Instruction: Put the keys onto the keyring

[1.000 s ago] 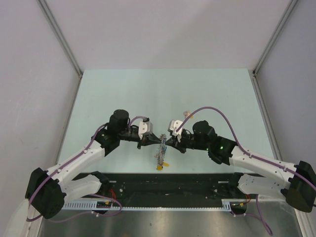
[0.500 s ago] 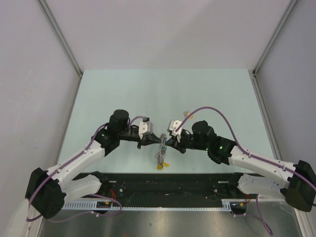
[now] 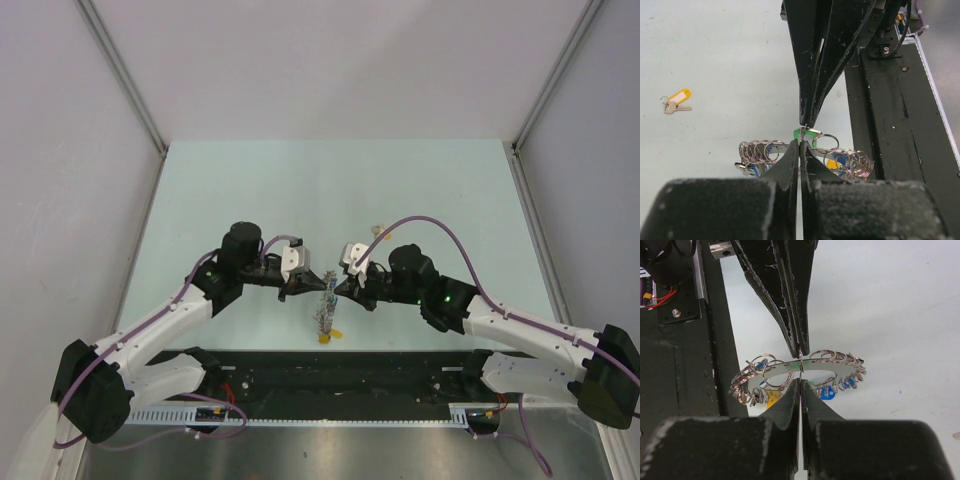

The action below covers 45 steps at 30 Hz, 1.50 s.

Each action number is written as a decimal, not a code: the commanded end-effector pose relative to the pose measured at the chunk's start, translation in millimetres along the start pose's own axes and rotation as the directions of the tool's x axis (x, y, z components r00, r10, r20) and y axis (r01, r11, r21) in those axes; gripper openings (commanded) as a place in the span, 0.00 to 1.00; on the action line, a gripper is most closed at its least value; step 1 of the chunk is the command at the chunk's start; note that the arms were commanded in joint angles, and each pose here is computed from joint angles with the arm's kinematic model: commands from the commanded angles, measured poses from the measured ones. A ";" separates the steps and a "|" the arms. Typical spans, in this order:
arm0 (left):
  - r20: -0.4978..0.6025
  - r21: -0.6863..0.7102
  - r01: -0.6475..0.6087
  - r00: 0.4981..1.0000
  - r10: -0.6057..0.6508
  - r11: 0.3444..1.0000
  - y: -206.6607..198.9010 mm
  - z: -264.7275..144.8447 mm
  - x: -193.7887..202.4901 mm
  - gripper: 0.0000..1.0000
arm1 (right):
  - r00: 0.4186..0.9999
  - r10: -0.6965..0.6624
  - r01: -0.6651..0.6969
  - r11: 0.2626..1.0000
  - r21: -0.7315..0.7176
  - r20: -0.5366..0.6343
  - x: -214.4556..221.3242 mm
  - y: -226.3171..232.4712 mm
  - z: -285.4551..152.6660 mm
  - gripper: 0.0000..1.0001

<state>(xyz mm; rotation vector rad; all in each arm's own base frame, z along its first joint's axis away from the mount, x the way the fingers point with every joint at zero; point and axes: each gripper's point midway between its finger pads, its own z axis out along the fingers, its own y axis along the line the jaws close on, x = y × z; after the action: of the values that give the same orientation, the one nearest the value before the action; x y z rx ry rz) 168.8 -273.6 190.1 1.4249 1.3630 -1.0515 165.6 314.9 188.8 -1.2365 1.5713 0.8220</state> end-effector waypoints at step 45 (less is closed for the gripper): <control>0.044 0.012 -0.090 0.995 0.089 0.996 0.1 0.1 -18.9 0.00 | 0.999 0.013 -0.012 1.000 -0.015 0.036 -12.3 -0.1 -2.6 0.00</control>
<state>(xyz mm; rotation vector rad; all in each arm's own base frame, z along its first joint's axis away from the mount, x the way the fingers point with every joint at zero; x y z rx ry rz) 167.7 -274.1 189.7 1.4327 1.3573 -1.0501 166.5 313.9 189.0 -1.2244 1.5830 0.8379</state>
